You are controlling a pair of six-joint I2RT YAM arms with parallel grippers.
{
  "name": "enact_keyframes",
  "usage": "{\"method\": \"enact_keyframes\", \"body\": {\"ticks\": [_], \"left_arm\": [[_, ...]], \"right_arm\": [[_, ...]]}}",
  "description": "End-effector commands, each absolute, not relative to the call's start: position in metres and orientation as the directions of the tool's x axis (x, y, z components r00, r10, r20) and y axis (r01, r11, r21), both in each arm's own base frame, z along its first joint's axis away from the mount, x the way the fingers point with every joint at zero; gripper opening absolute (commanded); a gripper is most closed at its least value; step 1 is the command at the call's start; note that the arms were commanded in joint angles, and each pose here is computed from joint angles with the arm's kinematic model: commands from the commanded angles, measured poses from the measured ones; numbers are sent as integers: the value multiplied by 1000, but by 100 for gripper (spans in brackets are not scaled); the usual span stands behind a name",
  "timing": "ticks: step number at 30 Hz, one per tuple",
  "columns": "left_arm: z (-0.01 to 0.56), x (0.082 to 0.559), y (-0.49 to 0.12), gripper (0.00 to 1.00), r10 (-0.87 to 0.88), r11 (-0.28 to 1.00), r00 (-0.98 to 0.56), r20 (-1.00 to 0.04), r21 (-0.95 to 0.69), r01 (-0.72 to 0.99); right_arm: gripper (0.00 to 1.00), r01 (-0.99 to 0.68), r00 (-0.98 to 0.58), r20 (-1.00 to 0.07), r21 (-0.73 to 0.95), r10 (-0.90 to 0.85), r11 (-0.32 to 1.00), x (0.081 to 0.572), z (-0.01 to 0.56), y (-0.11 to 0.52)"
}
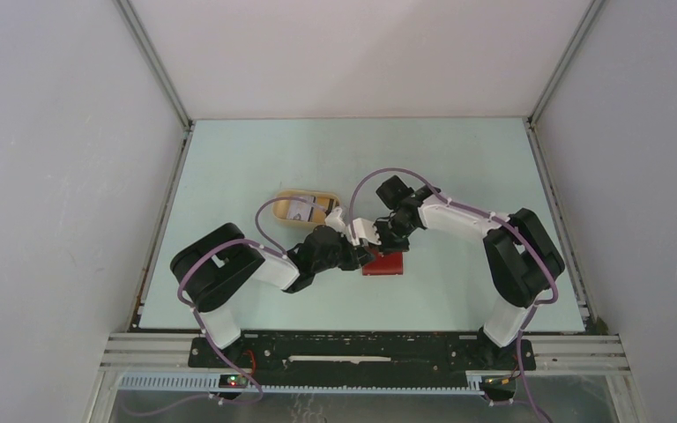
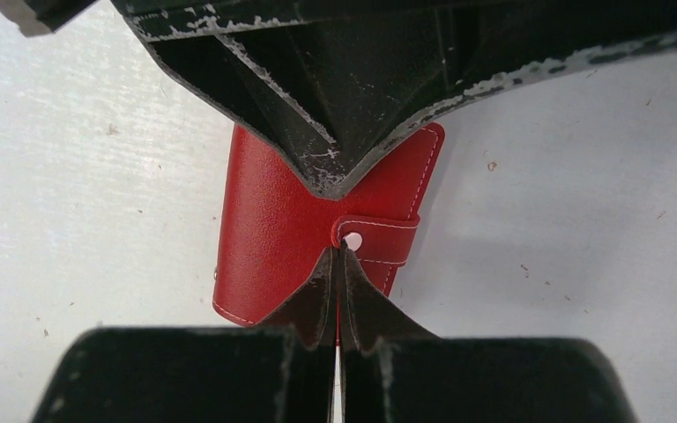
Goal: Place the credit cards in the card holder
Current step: Close the card holder at the center of the board.
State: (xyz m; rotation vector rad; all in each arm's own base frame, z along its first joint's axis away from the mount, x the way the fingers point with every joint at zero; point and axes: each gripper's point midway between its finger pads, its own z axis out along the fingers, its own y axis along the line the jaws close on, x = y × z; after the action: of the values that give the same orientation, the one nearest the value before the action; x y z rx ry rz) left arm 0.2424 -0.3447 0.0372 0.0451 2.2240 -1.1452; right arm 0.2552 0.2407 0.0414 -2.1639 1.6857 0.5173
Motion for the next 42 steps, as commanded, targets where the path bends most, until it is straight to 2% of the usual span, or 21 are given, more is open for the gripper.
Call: {"method": "enact_keyframes", "body": {"ticks": [1,19,32,42], "left_arm": [[25,237,-332,0,-237,651,-813,-532,-708,273],[30,237,-335,0,-258,619,-815,-519,-736,273],[71,250,-348,0,-379,444,-790,-482,-844,302],[70,264,-361,0,-408,372,-808,-426,-885,279]], "right_arm": [[0,-962,243,-474,-6,-846,-273,231,38,240],[0,-960,258,-413,-11,-873,-279,230,23,237],[0,-960,258,-408,-9,-876,-279,230,21,236],[0,-960,257,-408,-6,-876,-279,229,21,236]]}}
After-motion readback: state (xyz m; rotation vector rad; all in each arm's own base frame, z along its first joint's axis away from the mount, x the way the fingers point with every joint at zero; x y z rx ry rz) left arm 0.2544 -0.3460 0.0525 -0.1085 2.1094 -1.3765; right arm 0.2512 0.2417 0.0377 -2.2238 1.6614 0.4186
